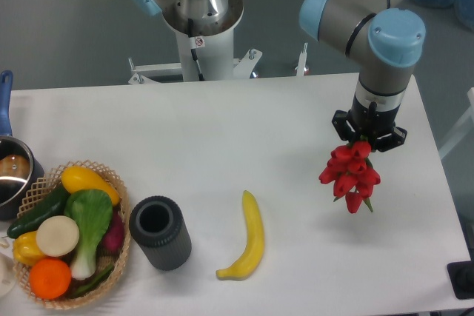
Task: Insert the flowers into the vase
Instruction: 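Hold the red tulip bunch in the gripper and begin moving, then carry the red tulips over the dark grey vase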
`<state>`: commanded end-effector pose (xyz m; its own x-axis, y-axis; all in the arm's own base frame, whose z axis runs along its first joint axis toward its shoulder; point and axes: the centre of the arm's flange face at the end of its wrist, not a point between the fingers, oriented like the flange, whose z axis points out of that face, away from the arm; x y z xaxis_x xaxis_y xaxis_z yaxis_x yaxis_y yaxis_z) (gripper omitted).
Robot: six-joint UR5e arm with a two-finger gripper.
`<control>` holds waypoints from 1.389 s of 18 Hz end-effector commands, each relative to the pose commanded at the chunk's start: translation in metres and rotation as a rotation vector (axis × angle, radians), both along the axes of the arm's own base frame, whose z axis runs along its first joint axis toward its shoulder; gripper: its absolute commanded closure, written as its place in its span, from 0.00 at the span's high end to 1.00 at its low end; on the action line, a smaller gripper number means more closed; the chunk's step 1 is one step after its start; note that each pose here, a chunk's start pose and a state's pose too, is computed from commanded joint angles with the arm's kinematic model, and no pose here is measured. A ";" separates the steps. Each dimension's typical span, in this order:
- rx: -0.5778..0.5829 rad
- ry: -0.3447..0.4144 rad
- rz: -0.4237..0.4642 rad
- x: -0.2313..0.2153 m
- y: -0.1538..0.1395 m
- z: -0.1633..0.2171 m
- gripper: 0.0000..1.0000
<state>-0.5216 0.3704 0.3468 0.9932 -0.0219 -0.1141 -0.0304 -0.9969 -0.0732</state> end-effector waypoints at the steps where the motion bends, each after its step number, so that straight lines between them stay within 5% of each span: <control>1: 0.001 0.001 -0.003 0.001 0.002 0.000 0.03; 9: 0.103 0.012 0.006 0.007 0.029 0.021 0.02; 18: 0.564 -0.107 0.084 0.042 0.089 0.059 0.03; 22: 0.829 -0.205 0.026 0.064 0.117 0.089 0.04; 25: 0.872 -0.248 -0.008 0.081 0.131 0.097 0.05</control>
